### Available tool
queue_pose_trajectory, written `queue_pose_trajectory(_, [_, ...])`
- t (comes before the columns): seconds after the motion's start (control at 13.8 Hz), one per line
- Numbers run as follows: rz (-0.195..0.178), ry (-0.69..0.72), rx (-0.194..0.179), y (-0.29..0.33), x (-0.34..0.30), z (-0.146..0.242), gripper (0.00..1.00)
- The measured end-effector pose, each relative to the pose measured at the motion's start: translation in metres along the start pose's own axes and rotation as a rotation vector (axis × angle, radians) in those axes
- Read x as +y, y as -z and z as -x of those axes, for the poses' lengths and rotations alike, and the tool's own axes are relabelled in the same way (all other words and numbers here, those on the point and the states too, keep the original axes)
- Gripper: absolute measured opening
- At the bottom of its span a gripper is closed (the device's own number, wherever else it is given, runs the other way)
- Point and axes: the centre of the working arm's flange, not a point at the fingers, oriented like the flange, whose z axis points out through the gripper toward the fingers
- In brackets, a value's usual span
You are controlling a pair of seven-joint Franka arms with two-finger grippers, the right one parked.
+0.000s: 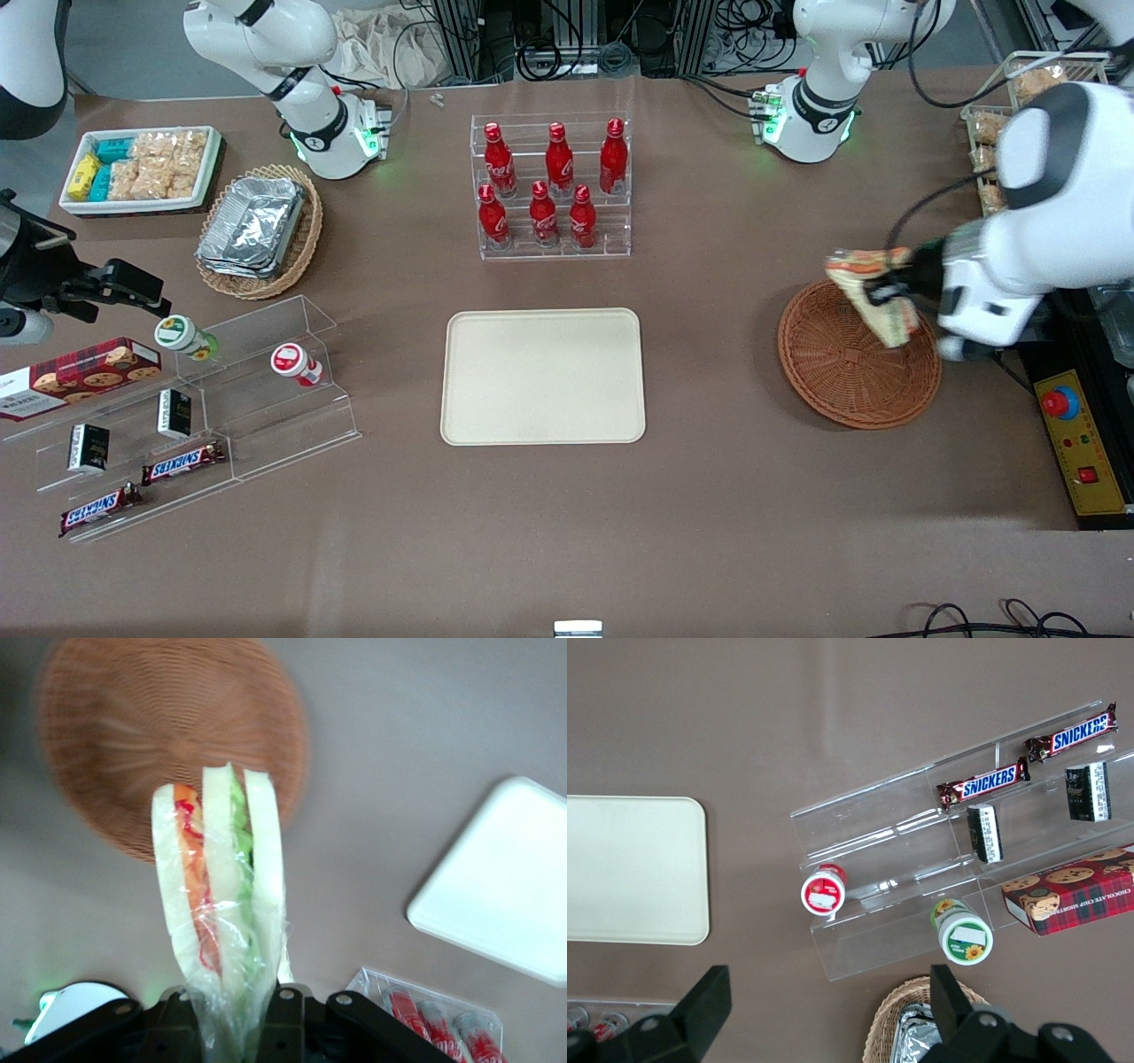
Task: Place sandwich from basket to tray
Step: 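Carry the sandwich over to the white tray with the left gripper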
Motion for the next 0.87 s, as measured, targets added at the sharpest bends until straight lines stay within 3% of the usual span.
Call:
queue_pose_trajectory(0.14, [-0.02,-0.128,0.057,-0.022,0.075,0.031,0.19])
queue_pose_trajectory(0.29, [-0.066,-0.226,0.094,-0.061,0.134,0.059,0.19])
queue_pose_trajectory(0.36, [-0.068,-0.275,0.114,-0.084,0.161,0.069,0.19])
queue_pose_trajectory(0.51, [-0.038,-0.357,0.147,-0.136,0.209,0.079,0.19])
queue_pose_trajectory(0.72, [-0.007,-0.405,0.149,-0.235,0.245,0.065,0.16])
queue_pose_trajectory(0.87, [-0.026,-0.421,0.132,-0.29,0.25,0.05,0.16])
